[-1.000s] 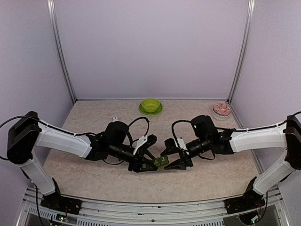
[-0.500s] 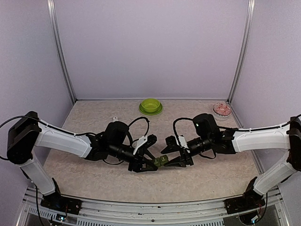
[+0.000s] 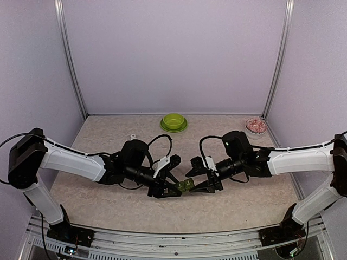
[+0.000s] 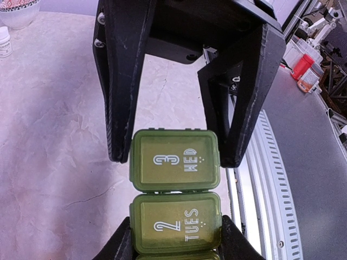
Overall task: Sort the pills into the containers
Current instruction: Open the lid of the pill container.
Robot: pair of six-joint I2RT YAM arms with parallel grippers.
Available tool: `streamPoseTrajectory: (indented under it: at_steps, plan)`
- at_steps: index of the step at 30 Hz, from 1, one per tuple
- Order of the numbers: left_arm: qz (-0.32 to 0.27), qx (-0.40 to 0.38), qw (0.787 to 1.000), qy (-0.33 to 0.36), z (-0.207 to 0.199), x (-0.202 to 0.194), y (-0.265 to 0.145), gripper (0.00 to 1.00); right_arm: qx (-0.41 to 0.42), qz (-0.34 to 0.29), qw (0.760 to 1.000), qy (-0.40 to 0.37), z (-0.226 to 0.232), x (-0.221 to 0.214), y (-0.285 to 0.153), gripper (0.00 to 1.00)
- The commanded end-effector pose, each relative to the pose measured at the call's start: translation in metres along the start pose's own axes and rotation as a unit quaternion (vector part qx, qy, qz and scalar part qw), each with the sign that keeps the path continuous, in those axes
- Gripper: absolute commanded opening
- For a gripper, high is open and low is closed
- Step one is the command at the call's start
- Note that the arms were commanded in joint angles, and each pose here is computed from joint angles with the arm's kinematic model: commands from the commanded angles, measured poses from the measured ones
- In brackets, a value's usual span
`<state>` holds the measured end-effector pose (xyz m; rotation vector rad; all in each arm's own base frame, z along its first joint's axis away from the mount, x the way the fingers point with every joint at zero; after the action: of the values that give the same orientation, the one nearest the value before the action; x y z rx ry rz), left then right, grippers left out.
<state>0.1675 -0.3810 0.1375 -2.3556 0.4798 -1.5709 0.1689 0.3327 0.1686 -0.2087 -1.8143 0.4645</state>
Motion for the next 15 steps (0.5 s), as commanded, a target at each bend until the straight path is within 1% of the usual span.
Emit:
streamPoseTrajectory:
  at_steps: [1,5,10,14,15]
  plan:
    - [-0.004,0.002,1.000,0.002,0.0002,0.0004,-0.0025,0.37,0.011,0.004,1.000,0.006,0.0036,-0.0025,0.0038,0.57]
    - [-0.004,0.001,1.000,0.002,0.0003,0.0005,-0.0026,0.37,0.017,0.008,1.000,0.012,0.0046,-0.0056,0.0059,0.55]
    - [-0.004,0.002,1.000,0.002,0.0004,0.0003,-0.0025,0.37,0.017,0.008,1.000,0.014,0.0041,-0.0058,0.0060,0.49]
    - [-0.003,0.001,1.000,0.001,0.0004,-0.0002,-0.0023,0.37,0.013,0.004,1.000,0.010,0.0041,-0.0036,0.0043,0.41]
    - [-0.003,0.001,1.000,0.002,0.0005,-0.0002,-0.0023,0.37,0.011,0.003,1.000,0.008,0.0039,-0.0031,0.0037,0.37]
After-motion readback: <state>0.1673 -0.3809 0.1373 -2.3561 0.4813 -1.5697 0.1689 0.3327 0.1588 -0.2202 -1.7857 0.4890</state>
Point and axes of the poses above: each gripper's point midway between its finger pads, its own y axis out along the fingers, its own z axis along the line the jaws close on, x = y × z, the point moved 3 cm from there along -y, back along the fingers, and after that the axes turned 6 degrees about -y, right-handed, at the moved point
